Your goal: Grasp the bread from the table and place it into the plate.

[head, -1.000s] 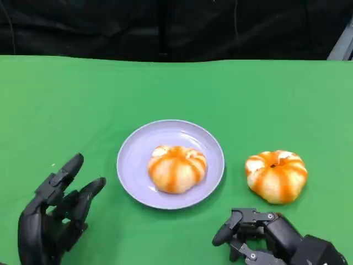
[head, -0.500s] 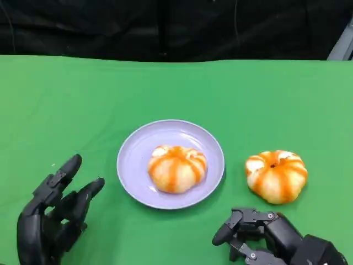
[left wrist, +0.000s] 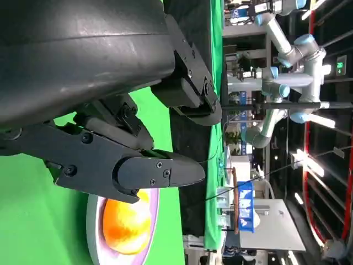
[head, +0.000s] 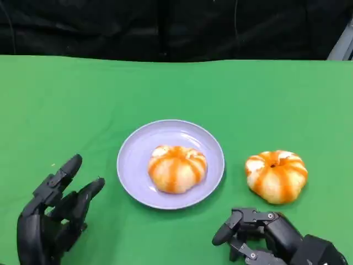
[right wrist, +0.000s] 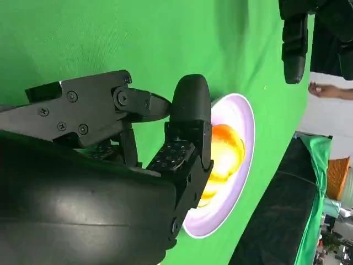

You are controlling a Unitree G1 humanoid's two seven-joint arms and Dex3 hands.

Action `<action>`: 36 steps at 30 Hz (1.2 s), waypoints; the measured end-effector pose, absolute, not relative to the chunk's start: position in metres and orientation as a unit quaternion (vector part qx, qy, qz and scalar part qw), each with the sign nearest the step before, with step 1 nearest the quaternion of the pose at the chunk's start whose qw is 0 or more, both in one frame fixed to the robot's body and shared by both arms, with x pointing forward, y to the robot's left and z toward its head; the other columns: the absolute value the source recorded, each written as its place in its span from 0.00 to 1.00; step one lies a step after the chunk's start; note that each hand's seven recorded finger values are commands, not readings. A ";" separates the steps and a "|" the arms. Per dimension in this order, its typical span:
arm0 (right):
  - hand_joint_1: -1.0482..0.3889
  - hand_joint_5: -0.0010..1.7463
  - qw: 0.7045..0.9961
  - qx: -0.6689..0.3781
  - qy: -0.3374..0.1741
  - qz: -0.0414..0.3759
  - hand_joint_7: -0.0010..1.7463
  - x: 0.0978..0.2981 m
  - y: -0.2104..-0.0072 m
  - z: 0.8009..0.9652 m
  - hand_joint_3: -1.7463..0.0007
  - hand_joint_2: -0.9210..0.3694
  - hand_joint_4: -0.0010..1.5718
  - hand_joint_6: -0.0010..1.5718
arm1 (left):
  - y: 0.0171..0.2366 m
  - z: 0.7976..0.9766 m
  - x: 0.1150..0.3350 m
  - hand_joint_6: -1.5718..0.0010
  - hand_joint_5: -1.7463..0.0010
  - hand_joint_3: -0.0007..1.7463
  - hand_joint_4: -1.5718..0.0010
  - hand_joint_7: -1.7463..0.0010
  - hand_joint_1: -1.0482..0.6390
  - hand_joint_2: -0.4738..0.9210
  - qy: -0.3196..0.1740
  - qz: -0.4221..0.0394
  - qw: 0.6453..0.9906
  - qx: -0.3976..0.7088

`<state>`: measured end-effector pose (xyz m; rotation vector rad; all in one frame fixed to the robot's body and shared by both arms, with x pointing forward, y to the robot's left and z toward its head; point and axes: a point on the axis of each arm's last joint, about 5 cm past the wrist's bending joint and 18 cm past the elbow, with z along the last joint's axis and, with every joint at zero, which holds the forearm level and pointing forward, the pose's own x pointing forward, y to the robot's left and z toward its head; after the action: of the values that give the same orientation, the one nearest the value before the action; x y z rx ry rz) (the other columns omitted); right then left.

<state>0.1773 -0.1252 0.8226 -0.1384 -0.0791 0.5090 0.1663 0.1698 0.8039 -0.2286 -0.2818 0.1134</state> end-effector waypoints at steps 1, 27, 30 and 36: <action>0.63 0.85 0.965 -0.068 -0.039 0.251 0.54 0.177 -0.125 0.823 0.73 0.00 0.43 0.51 | 0.170 0.804 0.166 0.55 0.98 0.21 0.40 0.99 0.38 1.00 -0.140 0.056 0.982 -0.114; 0.65 0.86 0.965 -0.068 -0.039 0.252 0.55 0.177 -0.125 0.823 0.73 0.00 0.42 0.51 | 0.164 0.800 0.159 0.33 0.24 0.52 0.40 0.48 0.69 0.83 -0.114 0.068 0.990 -0.041; 0.65 0.86 0.965 -0.068 -0.039 0.252 0.55 0.177 -0.125 0.823 0.73 0.00 0.42 0.51 | 0.165 0.799 0.158 0.33 0.24 0.52 0.40 0.47 0.69 0.82 -0.113 0.069 0.991 -0.037; 0.64 0.86 0.965 -0.068 -0.039 0.252 0.55 0.177 -0.125 0.823 0.73 0.00 0.42 0.51 | 0.163 0.798 0.156 0.40 0.15 0.54 0.42 0.33 0.69 0.80 -0.112 0.069 0.991 -0.037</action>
<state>0.1773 -0.1249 0.8226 -0.1375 -0.0792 0.5092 0.1564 0.1635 0.7983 -0.0734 -0.2242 0.1385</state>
